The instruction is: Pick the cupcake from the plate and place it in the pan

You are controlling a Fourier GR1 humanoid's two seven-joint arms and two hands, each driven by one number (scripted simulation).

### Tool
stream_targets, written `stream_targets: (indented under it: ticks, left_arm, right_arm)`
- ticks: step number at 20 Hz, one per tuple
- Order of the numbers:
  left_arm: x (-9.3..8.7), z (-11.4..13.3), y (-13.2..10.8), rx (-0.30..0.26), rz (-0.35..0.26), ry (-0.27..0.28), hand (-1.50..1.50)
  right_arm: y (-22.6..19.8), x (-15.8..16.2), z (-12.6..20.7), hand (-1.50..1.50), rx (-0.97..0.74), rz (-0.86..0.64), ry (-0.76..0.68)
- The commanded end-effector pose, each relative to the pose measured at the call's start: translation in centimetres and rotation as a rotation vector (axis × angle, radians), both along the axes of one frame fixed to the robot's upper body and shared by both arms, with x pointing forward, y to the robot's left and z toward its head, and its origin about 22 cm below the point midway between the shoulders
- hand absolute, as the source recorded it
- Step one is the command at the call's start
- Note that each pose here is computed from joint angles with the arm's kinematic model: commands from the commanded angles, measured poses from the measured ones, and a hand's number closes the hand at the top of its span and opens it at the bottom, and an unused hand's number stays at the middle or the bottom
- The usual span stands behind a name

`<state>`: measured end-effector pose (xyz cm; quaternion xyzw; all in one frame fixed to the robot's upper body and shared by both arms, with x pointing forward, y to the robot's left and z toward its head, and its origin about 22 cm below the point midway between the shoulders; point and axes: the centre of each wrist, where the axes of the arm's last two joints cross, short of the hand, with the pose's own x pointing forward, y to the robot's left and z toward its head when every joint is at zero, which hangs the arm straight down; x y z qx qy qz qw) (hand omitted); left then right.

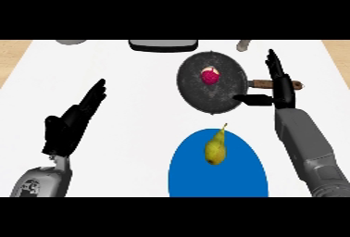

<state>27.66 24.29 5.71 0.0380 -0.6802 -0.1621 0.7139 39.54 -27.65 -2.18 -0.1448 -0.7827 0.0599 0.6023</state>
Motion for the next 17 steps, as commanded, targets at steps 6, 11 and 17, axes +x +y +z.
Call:
stream_targets:
  ticks: [6,11,17]
  left_arm:
    - [-0.6,-0.1,2.3,-0.001,0.02,0.007,0.0]
    - [-0.2,-1.0,0.6,-0.005,0.017,0.015,0.0]
    - [-0.5,-2.5,0.6,-0.004,0.011,0.022,0.0]
  right_arm:
    - [-2.0,-3.9,-3.7,-1.5,0.037,0.051,-0.038]
    - [-2.1,-6.4,-4.2,-1.5,0.027,0.077,-0.038]
    - [-2.1,-9.2,-6.5,-1.5,0.018,0.033,-0.037]
